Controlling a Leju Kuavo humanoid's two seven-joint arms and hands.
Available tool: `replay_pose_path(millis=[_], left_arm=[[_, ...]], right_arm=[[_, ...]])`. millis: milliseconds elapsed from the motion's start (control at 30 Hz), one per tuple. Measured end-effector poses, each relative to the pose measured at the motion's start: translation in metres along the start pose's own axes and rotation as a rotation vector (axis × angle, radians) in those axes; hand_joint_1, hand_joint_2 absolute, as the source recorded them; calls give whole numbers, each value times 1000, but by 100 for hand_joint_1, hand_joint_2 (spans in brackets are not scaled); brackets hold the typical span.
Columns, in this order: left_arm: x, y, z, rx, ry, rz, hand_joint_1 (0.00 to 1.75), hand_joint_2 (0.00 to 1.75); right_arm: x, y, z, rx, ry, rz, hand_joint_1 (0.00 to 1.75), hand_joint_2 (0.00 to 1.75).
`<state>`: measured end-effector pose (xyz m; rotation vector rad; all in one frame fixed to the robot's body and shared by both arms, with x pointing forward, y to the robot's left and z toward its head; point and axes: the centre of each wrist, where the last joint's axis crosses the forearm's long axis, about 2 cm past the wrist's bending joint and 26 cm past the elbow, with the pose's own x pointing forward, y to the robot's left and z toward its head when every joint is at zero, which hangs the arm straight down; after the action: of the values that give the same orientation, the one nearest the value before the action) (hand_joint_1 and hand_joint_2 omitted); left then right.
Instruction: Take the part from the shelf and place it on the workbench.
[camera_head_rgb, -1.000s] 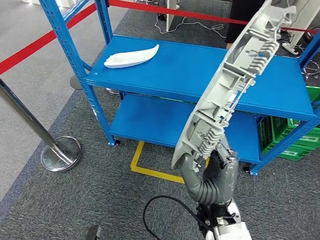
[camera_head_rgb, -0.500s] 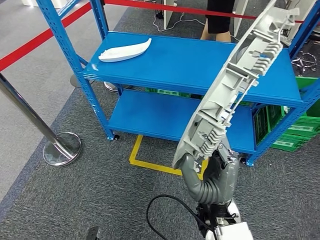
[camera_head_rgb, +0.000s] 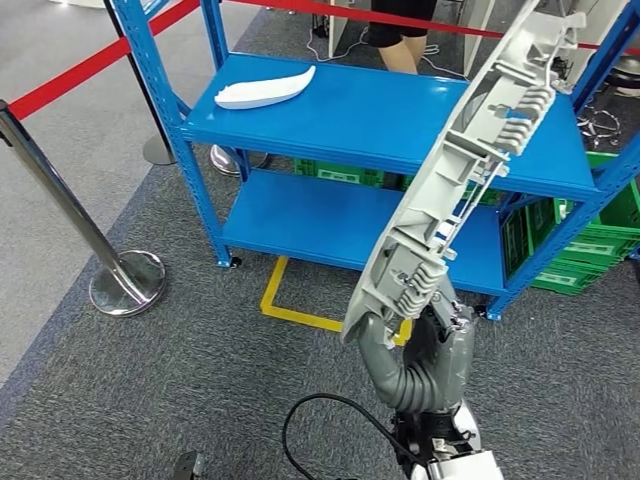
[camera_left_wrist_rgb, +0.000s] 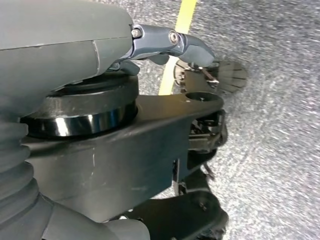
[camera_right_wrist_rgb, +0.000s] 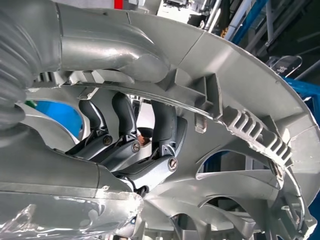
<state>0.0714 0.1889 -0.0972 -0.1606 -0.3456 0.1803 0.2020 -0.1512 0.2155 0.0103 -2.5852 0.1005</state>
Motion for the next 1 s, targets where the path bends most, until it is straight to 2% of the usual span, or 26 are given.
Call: replay_pose_path(millis=[1000], left_arm=[[-1, 0, 0, 5, -9, 0, 0, 175]], right_arm=[[0, -3, 0, -72, -4, 40, 175, 175]])
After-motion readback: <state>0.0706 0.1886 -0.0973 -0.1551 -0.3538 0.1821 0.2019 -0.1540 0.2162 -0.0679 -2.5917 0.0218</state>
